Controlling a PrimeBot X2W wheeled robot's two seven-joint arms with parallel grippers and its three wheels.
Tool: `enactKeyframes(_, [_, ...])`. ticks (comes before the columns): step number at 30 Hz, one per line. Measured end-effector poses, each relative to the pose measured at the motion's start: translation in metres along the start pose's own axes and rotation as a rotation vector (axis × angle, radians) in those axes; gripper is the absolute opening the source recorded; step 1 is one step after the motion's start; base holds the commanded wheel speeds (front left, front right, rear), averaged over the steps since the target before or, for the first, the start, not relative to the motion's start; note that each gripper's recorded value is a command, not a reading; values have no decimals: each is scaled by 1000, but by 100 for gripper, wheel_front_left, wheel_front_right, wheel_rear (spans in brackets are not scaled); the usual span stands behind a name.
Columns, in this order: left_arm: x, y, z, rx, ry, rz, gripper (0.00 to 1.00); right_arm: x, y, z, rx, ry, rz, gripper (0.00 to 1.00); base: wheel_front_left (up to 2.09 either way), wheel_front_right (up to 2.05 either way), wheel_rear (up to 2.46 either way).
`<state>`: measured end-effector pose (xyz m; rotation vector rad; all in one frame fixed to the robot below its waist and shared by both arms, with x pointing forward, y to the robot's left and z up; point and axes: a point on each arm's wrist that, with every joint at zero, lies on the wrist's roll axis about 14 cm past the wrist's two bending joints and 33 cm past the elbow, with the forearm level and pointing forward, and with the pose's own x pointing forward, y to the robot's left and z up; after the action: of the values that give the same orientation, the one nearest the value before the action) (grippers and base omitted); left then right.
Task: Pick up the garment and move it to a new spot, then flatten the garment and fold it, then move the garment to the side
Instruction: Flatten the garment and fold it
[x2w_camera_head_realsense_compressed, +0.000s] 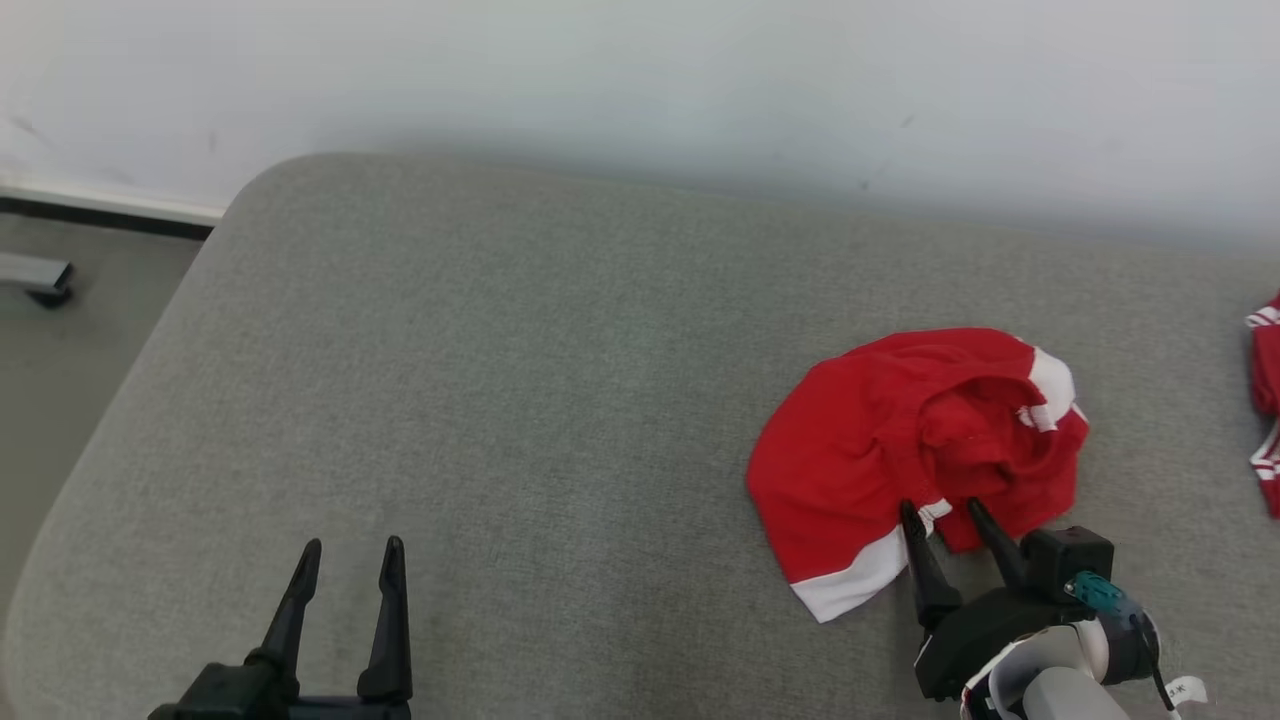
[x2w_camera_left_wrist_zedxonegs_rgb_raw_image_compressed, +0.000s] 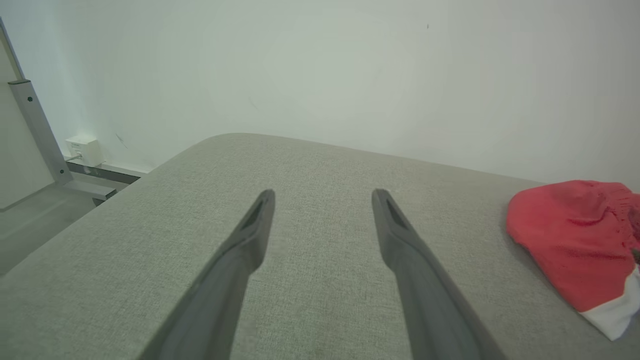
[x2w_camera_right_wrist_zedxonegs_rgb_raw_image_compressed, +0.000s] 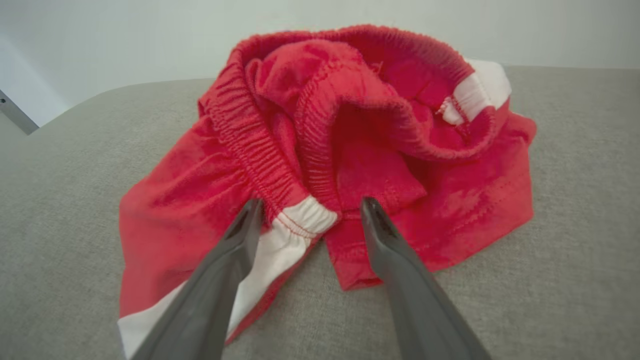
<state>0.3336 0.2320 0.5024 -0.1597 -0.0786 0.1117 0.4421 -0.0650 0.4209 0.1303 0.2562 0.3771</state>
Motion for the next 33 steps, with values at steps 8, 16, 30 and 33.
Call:
enactKeyframes(8, [0,11,-6,11,22,36,100,15,1,-6,65,13,-7,0,0,0,0])
enactKeyframes(16, [7,-9,-8,-3,21,-22,100,-15,-65,42,57,-152,-159,0,0,0,0])
enactKeyframes(30, [2,-31,4,-30,-22,-90,100,-34,-65,200,-205,-491,-118,0,0,0,0])
enactKeyframes(33, [-4,-26,4,-33,-22,-72,100,-17,-14,198,-212,-479,3,0,0,0,0])
